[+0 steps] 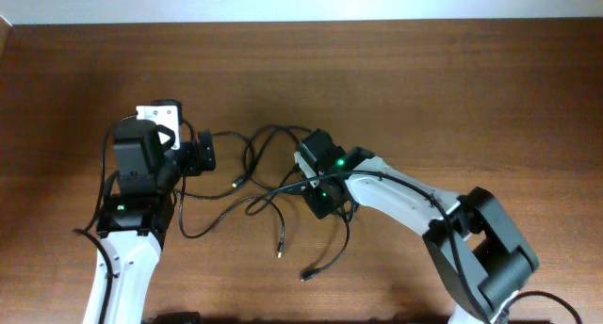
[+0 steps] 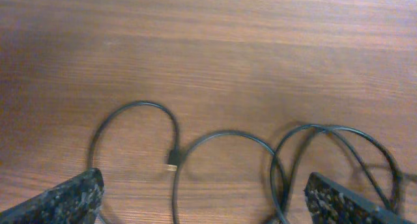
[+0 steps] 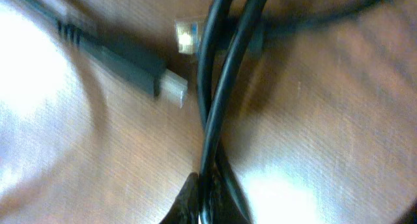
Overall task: Untangle cables
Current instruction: 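Bring both grippers together and grasp cable strands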
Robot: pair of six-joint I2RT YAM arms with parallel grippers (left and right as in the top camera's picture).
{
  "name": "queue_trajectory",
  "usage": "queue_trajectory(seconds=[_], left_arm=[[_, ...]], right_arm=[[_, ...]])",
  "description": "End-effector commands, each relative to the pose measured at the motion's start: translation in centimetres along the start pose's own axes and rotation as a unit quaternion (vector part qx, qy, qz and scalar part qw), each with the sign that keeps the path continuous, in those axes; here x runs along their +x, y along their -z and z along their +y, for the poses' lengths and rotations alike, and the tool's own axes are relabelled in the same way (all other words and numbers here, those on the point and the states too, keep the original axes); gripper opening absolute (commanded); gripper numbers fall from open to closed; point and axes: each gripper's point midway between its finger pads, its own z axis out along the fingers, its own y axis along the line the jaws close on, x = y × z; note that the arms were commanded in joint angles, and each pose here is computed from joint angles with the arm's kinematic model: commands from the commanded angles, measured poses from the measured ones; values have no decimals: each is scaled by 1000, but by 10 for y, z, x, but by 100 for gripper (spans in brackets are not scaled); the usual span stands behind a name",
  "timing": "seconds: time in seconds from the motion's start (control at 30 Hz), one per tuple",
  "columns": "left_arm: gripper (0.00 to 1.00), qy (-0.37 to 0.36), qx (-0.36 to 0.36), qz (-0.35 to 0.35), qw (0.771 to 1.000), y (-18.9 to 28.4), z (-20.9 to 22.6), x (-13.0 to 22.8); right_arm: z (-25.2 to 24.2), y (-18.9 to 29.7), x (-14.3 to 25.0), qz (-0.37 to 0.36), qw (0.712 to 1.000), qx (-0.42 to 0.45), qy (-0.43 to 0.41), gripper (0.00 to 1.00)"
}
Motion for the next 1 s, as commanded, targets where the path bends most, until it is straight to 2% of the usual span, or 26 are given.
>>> queue_trajectory(seconds=[0.0, 0.03, 0.1, 0.13, 0.17, 0.2, 0.23, 0.3, 0.33, 0.37, 0.4, 0.43, 0.5, 0.53, 0.57, 0.73, 0.83, 0.93, 0.97], left_arm=[[89, -12, 109, 17, 994, 5, -37, 8], [84, -17, 151, 24, 988, 9, -51, 13], [77, -19, 262, 30, 964, 25, -88, 17], [75, -23, 336, 29, 941, 40, -114, 17], [77, -59, 442, 21, 895, 69, -156, 20], [79, -78, 506, 7, 859, 90, -181, 19], [87, -128, 596, -43, 792, 127, -217, 9], [90, -177, 633, -88, 748, 152, -245, 5], [88, -186, 620, -98, 756, 148, -250, 3], [85, -185, 575, -102, 790, 131, -248, -1], [80, -178, 495, -96, 845, 98, -235, -6], [80, -172, 442, -82, 877, 77, -224, -4], [81, -168, 449, -61, 875, 77, -224, 5], [81, -167, 445, -53, 878, 75, -223, 8], [82, -167, 427, -58, 887, 69, -219, 5], [80, -178, 421, -135, 879, 68, -225, -28], [80, -152, 425, -111, 885, 32, -234, -20], [80, -134, 439, -113, 881, 20, -243, -21], [81, -132, 454, -123, 872, 27, -249, -25]], right_arm=[[20, 123, -40, -125, 992, -19, 12, 4], [27, 181, -51, -201, 979, -24, 22, 4], [31, 235, -51, -270, 962, -26, 30, 4], [33, 251, -47, -288, 957, -28, 32, 4], [34, 260, -43, -297, 954, -29, 32, 4], [34, 259, -42, -294, 955, -29, 32, 4], [34, 257, -39, -286, 957, -30, 32, 4], [35, 256, -37, -283, 958, -33, 32, 4], [39, 256, -36, -281, 958, -46, 36, 4], [44, 257, -35, -279, 958, -59, 40, 4], [45, 258, -34, -280, 957, -61, 41, 4], [44, 261, -34, -284, 956, -59, 41, 4], [30, 271, -32, -300, 953, -19, 30, 4], [16, 278, -29, -310, 950, 21, 17, 4], [16, 286, -27, -320, 947, 23, 17, 4], [40, 288, -23, -317, 947, -42, 39, 4], [41, 283, -15, -298, 952, -47, 39, 4], [40, 278, -8, -283, 957, -46, 37, 4], [40, 278, -8, -281, 958, -46, 36, 4]])
